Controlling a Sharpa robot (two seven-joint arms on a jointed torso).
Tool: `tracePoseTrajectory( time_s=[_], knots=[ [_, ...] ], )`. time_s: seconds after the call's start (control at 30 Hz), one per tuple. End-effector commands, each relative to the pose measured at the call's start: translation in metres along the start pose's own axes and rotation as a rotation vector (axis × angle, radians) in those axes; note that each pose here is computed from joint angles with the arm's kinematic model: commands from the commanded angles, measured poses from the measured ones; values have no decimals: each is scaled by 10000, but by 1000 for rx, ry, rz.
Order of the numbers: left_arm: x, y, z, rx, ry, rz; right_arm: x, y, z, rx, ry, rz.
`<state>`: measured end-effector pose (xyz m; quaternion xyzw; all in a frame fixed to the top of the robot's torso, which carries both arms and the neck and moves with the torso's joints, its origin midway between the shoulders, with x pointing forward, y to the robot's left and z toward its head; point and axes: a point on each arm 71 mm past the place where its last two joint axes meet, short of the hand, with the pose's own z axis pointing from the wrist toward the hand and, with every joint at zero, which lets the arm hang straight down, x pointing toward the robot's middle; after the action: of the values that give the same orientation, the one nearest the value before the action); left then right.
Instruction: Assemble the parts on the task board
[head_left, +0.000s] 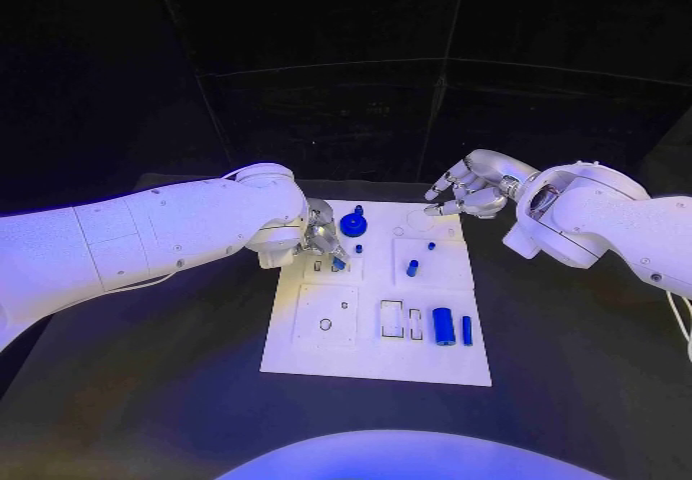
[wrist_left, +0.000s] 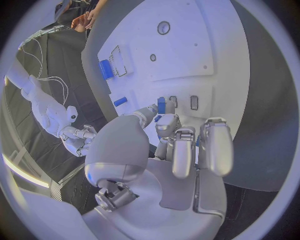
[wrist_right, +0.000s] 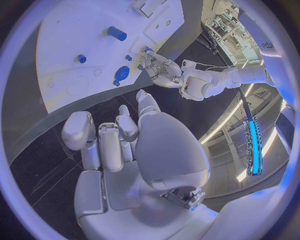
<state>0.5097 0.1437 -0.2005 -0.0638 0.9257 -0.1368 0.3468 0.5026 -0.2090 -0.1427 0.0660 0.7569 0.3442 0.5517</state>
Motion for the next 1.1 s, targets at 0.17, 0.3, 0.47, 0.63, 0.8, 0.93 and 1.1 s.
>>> tracePoseTrajectory(
  time_s=[0.17,0.3,0.47,0.63,0.8,0.93,1.1],
  knots=[
    [-35,55,-54,45,-91,-85,-22,-12,-6,-1,0,-5],
    [-16,86,-59,48,-108,-97,-28,-22,-11,1,-2,-5],
    [18,126,-32,43,-141,-85,-31,-27,-15,2,-2,-5],
    [56,148,0,38,-161,-88,-36,-35,-22,3,-3,-6],
    [94,148,12,35,-167,-71,-37,-38,-24,4,-2,-6],
    [117,153,16,27,-157,-57,-36,-38,-22,4,0,-6],
    [140,165,18,13,-137,-41,-35,-39,-21,4,1,-6]
  ],
)
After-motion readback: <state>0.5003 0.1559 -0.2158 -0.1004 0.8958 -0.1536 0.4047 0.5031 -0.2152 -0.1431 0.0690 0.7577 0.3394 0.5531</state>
